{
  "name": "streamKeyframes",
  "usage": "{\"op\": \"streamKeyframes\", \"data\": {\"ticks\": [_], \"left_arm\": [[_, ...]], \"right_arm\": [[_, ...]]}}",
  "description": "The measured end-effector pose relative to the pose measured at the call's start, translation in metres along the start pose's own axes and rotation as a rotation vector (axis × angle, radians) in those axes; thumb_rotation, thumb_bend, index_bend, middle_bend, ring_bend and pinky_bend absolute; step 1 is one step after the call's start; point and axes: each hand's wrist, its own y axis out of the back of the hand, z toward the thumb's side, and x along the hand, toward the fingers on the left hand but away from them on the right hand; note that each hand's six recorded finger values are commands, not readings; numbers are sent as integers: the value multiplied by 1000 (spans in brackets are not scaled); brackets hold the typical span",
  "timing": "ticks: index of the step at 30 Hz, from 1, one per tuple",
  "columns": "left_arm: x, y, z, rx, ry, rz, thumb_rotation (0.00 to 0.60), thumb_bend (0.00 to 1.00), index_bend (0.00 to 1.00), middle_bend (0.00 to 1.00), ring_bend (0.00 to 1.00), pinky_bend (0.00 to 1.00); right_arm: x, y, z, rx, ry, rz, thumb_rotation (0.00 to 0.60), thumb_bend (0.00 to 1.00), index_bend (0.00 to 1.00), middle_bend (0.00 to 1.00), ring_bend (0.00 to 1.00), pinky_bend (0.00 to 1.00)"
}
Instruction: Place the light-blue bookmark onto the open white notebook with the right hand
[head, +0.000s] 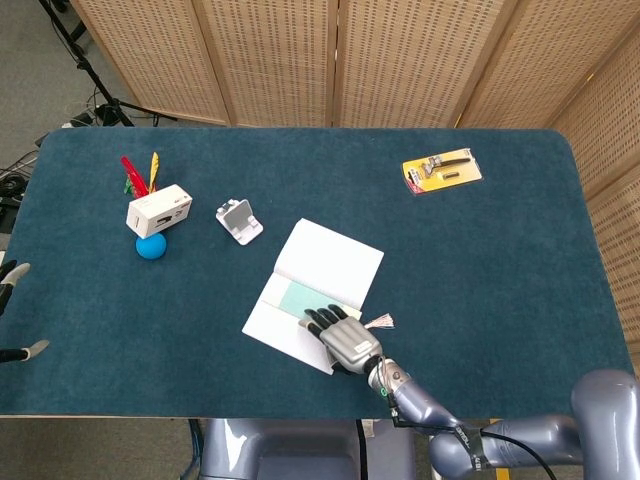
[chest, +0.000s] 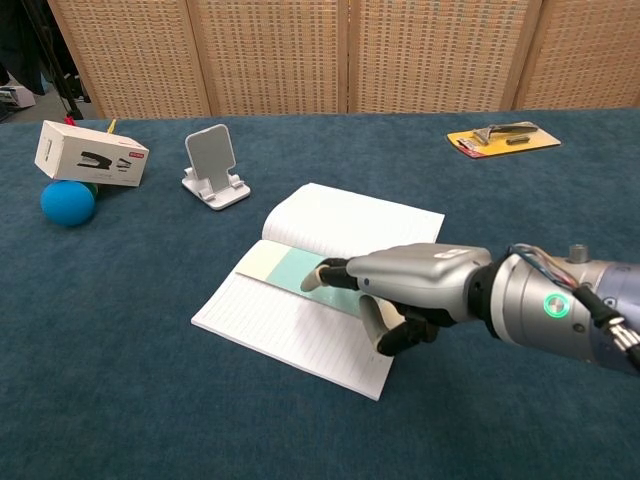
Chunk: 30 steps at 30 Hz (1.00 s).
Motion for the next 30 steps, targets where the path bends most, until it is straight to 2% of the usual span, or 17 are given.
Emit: {"op": "streamKeyframes", "data": {"ticks": [6,10,11,12,13,14,16,17,23,30], "left_arm": [[0,0,0,-2,-1,1,600,0,0,0,0,0],[-1,1,0,-3,-2,3,600,0,0,0,0,0],[-1,1,0,-3,-3,5,600,0,0,0,0,0],[-1,1,0,-3,-3,7,600,0,0,0,0,0],[-1,1,0,-2,-4,8,600,0,0,0,0,0],[-2,1,1,-3,-7,6,600,0,0,0,0,0],[-3,0,3,-4,-18,0,600,0,0,0,0,0],[-4,0,4,-2,-24,0,600,0,0,0,0,0],[-8,1,5,6,-31,18,600,0,0,0,0,0],[-13,2,9,13,-48,48,600,0,0,0,0,0]], "right_arm": [[7,34,8,-41,38,-105,600,1000,29,0,0,0],[20,61,7,-37,74,-205,600,998,29,0,0,0],[23,66,6,-29,81,-229,600,961,29,0,0,0],[27,71,4,-20,89,-253,600,817,29,0,0,0],[33,77,1,-6,100,-285,600,587,29,0,0,0],[38,81,-2,4,107,-309,600,309,29,0,0,0],[51,88,-13,22,119,-360,600,47,29,0,0,0],[56,89,-19,27,124,-376,600,1,29,0,0,0],[90,85,-77,57,106,-452,600,0,29,0,0,0],[138,73,-150,172,9,-541,600,0,8,0,0,0]]}}
